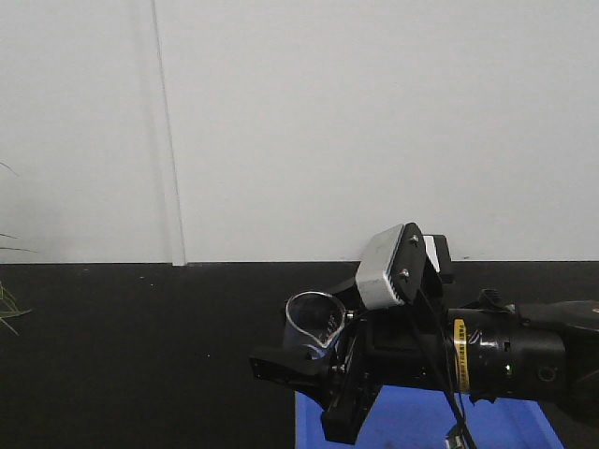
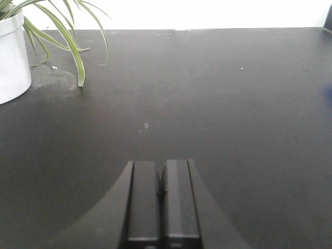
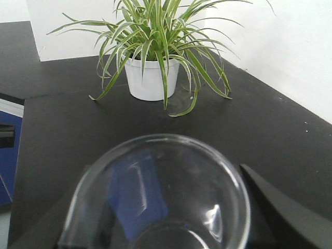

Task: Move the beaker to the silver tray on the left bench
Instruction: 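Close the right gripper on the beaker and lift it, then hold the beaker in the right gripper while the base turns away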

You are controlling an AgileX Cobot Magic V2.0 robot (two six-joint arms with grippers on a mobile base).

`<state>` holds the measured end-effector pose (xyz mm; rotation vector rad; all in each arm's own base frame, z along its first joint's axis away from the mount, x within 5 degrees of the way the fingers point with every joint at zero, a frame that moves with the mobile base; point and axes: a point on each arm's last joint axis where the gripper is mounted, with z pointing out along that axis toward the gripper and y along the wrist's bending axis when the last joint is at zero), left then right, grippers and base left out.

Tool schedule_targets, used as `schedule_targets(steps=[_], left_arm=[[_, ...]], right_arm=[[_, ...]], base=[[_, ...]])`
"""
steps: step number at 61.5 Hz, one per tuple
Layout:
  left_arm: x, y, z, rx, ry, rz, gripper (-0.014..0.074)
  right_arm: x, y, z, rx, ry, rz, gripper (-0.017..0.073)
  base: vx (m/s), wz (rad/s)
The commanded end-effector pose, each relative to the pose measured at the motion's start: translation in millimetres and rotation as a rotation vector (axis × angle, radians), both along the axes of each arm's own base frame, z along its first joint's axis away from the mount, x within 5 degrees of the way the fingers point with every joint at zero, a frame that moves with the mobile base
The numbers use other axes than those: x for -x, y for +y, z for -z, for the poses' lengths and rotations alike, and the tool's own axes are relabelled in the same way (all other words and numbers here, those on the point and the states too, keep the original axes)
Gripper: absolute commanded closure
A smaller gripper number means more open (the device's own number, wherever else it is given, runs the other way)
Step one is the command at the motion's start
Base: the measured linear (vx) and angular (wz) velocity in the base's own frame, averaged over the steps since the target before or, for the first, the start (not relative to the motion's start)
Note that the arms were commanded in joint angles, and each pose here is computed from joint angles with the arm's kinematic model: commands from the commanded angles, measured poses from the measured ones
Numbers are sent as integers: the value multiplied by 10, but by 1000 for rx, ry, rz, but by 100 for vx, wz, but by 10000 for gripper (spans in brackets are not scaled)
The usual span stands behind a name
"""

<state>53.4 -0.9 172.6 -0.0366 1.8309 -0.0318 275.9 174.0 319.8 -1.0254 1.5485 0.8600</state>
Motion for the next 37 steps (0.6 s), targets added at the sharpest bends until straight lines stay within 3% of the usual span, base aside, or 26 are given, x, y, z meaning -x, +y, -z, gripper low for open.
schedule_targets(steps=[1,37], left_arm=[[-16,1,-19,3,-74,0,592],[-16,1,-19,3,-74,0,592]], right_arm=[[47,-21,-246,-75,-45,5,571],[47,-21,-246,-75,-45,5,571]], base=[[0,0],[0,0]])
